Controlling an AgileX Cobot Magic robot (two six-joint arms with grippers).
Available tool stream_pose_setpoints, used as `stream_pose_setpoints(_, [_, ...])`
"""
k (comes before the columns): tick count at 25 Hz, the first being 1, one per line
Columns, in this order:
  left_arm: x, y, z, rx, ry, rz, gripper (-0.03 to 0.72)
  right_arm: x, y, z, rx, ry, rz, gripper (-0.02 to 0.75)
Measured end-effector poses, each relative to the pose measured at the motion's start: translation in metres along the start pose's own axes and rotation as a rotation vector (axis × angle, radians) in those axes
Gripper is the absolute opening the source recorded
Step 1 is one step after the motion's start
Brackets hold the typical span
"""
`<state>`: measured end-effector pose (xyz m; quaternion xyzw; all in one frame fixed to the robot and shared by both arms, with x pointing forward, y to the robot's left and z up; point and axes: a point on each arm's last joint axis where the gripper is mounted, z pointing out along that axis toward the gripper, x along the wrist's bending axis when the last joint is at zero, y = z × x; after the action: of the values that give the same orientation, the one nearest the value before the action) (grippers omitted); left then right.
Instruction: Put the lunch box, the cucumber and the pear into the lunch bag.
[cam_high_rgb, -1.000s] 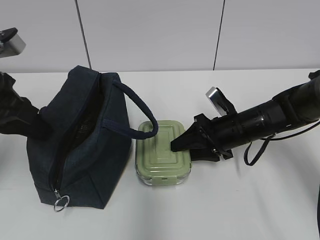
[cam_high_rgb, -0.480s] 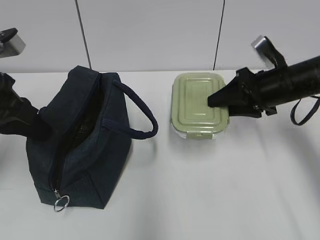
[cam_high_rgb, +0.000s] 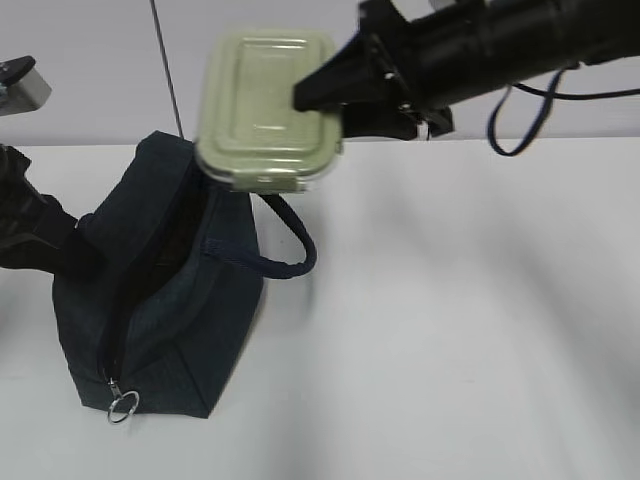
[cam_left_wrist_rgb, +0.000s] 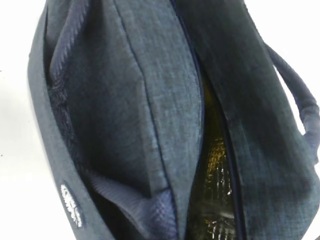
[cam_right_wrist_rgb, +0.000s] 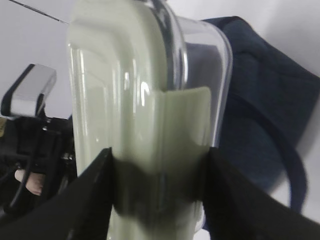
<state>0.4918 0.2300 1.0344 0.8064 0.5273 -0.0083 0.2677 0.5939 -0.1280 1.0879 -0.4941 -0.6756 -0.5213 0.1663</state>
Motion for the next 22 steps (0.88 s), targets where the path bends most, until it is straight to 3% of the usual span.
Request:
stream_pose_setpoints(4, [0.0,0.0,0.0,-0.003,-0.001,-0.002,0.001,0.035,-0.001,0.028,-0.058,-0.004,-0.027,0.371])
stream_pose_setpoints(7, [0.0,0.0,0.0,-0.004,-0.001,-0.002,0.001,0.039,-0.006,0.047,-0.078,-0.022,-0.019,0.371])
stream_pose_setpoints(12, [0.0,0.0,0.0,-0.004,0.0,-0.002,0.001,0.011,-0.018,0.077,-0.012,-0.075,0.03,0.371])
stream_pose_setpoints(20, [0.0,0.001,0.0,-0.009,-0.005,-0.007,0.001,-0.018,-0.037,0.077,0.185,-0.327,-0.026,0.371])
stream_pose_setpoints(22, [-0.001,0.001,0.0,-0.011,-0.007,-0.009,0.001,-0.02,-0.039,0.077,0.202,-0.354,-0.016,0.371])
